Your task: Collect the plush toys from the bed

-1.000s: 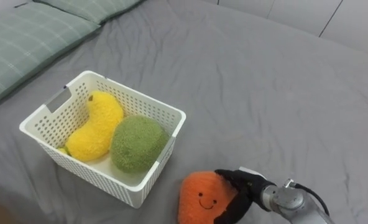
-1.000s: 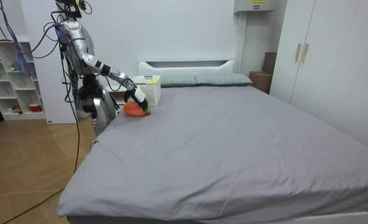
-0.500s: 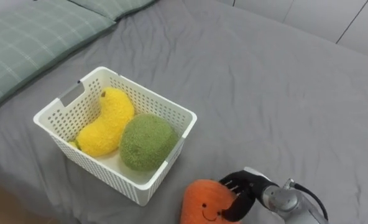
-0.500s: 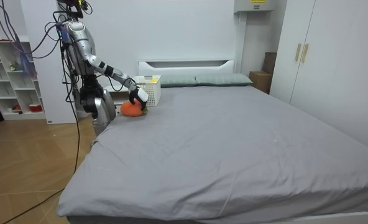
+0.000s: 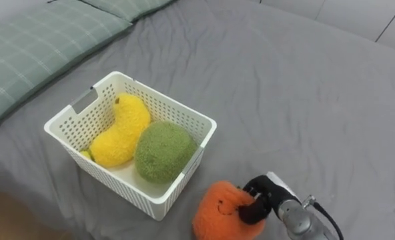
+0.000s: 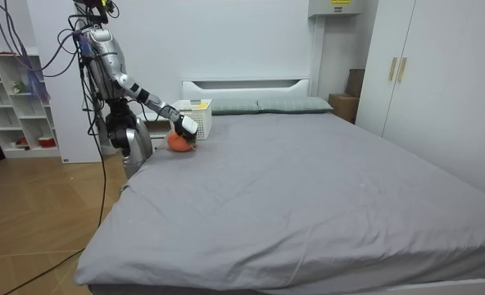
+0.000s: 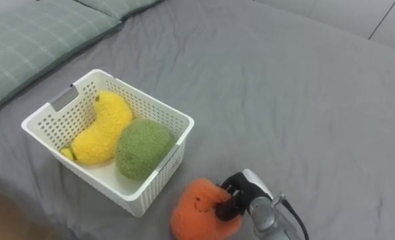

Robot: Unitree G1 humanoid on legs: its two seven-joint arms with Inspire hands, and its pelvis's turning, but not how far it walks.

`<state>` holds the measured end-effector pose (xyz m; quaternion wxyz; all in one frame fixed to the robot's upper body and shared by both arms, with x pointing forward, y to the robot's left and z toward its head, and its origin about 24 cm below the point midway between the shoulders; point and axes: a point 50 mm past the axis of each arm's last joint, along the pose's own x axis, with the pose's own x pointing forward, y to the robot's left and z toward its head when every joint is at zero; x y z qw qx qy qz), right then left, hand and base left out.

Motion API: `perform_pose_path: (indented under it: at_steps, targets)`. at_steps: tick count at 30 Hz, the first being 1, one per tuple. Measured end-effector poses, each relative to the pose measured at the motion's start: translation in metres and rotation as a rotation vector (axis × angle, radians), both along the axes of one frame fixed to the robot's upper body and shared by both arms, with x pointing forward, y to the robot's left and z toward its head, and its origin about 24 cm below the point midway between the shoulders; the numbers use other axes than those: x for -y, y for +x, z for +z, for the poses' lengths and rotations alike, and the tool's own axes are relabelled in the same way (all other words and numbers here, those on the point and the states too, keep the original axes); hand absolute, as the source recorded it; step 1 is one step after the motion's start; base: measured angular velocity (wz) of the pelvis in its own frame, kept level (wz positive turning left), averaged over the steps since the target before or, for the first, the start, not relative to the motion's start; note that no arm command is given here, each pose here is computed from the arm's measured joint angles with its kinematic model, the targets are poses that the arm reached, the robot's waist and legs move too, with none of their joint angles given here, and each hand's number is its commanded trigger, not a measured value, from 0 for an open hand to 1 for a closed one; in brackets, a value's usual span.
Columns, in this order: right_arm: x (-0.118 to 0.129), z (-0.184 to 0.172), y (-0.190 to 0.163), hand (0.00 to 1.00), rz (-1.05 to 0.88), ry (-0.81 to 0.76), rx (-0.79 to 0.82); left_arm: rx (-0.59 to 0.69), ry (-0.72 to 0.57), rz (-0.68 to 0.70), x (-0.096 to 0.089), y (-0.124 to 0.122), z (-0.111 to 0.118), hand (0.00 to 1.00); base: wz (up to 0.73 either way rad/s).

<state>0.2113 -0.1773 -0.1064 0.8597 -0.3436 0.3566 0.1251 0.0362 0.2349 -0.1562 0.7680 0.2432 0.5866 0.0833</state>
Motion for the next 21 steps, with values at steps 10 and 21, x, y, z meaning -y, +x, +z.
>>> perform_pose_path:
  at_steps: [10, 21]
  targets:
    - [0.026, -0.005, -0.01, 1.0, -0.202, -0.007, 0.055, -0.023, -0.007, -0.013, 0.001, -0.011, -0.001, 0.0, 0.09]
    - [0.032, 0.1, 0.055, 1.0, -0.273, 0.124, 0.62, 0.032, -0.006, -0.009, -0.011, 0.004, 0.003, 0.0, -0.02]
